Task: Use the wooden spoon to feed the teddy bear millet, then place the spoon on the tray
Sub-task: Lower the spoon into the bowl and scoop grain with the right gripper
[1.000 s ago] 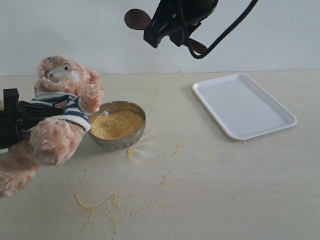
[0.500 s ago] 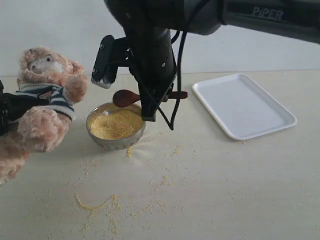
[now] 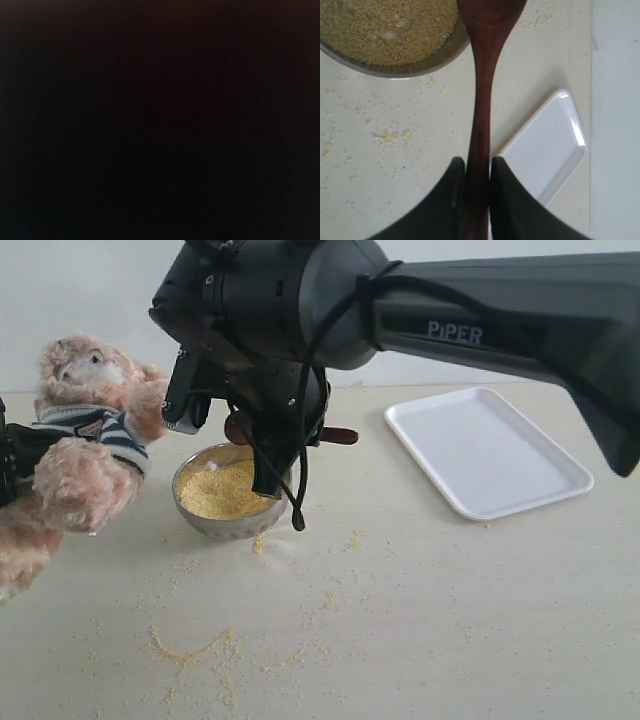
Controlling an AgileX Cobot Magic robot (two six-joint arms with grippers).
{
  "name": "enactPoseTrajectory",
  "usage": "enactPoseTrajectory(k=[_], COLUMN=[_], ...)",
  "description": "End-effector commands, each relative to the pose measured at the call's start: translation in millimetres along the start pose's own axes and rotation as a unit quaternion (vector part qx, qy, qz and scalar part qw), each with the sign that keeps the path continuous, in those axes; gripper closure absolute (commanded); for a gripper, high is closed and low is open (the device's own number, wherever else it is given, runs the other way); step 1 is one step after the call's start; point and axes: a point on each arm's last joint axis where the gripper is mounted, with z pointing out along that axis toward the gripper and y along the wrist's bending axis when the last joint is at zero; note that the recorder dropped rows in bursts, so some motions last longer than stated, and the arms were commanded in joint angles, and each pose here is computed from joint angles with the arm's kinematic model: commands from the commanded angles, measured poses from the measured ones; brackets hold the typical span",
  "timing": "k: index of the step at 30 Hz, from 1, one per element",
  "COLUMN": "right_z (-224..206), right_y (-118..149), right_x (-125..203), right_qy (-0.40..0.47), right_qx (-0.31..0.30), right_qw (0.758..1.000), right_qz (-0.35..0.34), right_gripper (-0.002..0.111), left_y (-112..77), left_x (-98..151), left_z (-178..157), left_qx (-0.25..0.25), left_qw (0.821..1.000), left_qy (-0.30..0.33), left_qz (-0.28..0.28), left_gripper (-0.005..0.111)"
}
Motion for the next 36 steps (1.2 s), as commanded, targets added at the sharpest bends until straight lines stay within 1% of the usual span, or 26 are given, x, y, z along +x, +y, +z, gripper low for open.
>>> enactPoseTrajectory(k=[1, 3, 5, 6, 8, 9, 11, 12, 14, 16, 17, 19, 23, 25, 28, 29, 31, 32, 33, 34, 36], right_z=[-3, -3, -3, -3, -3, -3, -3, -4, -4, 5, 15, 25, 39, 39, 39, 39, 38, 37, 37, 37, 38], right_y=[-4, -8, -12, -11, -4, -5, -8, -10, -13, -10, -4, 3, 10, 16, 22, 23, 29, 35, 37, 36, 33], right_x=[0, 2, -1, -3, 0, 3, -2, -8, -14, -14, -16, -21, -18, -17, -6, -5, -6, -8, -8, -9, -10], right_qy=[-0.005, 0.000, -0.016, -0.023, -0.006, 0.010, -0.014, -0.046, -0.071, -0.052, -0.043, -0.050, -0.029, -0.027, 0.026, 0.031, 0.021, 0.009, 0.004, 0.005, 0.003], right_qx=[0.013, 0.037, 0.056, 0.051, 0.013, 0.017, 0.038, 0.051, 0.077, 0.077, 0.067, 0.056, 0.028, -0.010, -0.047, -0.058, -0.086, -0.119, -0.131, -0.123, -0.107], right_qw=[1.000, 0.998, 0.997, 0.998, 0.998, 0.997, 0.995, 0.988, 0.979, 0.977, 0.978, 0.980, 0.983, 0.987, 0.986, 0.986, 0.986, 0.985, 0.984, 0.989, 0.992], right_qz=[0.009, 0.048, 0.044, 0.033, -0.061, -0.077, -0.092, -0.137, -0.177, -0.192, -0.195, -0.186, -0.179, -0.161, -0.158, -0.155, -0.142, -0.125, -0.119, -0.085, -0.063], right_gripper=[0.109, 0.109, 0.109, 0.109, 0.109, 0.109, 0.109, 0.109, 0.109, 0.109, 0.109, 0.109, 0.109, 0.109, 0.109, 0.109, 0.109, 0.109, 0.109, 0.109, 0.109], left_y=[-5.8, -5.8, -5.8, -5.8, -5.8, -5.8, -5.8, -5.8, -5.8, -5.8, -5.8, -5.8, -5.8, -5.8, -5.8, -5.8, -5.8, -5.8, -5.8, -5.8, -5.8], left_x=[0, 0, 0, 0, 0, 0, 0, 0, 0, 0, 0, 0, 0, 0, 0, 0, 0, 0, 0, 0, 0], left_z=[1, 1, 1, 1, 1, 1, 1, 1, 1, 1, 1, 1, 1, 1, 1, 1, 1, 1, 1, 1, 1], left_qx=[0.019, 0.019, 0.019, 0.019, 0.019, 0.019, 0.019, 0.019, 0.019, 0.019, 0.019, 0.019, 0.019, 0.019, 0.019, 0.019, 0.019, 0.019, 0.019, 0.019, 0.019], left_qw=[1.000, 1.000, 1.000, 1.000, 1.000, 1.000, 1.000, 1.000, 1.000, 1.000, 1.000, 1.000, 1.000, 1.000, 1.000, 1.000, 1.000, 1.000, 1.000, 1.000, 1.000], left_qy=[0.002, 0.002, 0.002, 0.002, 0.002, 0.002, 0.002, 0.002, 0.002, 0.002, 0.002, 0.002, 0.002, 0.002, 0.002, 0.002, 0.002, 0.002, 0.002, 0.002, 0.002], left_qz=[-0.002, -0.002, -0.003, -0.007, -0.008, -0.011, -0.010, -0.010, -0.006, -0.002, -0.002, -0.002, -0.002, -0.002, 0.001, 0.001, 0.005, 0.005, 0.005, 0.005, 0.006], left_gripper=[0.102, 0.102, 0.102, 0.102, 0.102, 0.102, 0.102, 0.102, 0.102, 0.102, 0.102, 0.102, 0.102, 0.102, 0.102, 0.102, 0.102, 0.102, 0.102, 0.102, 0.102])
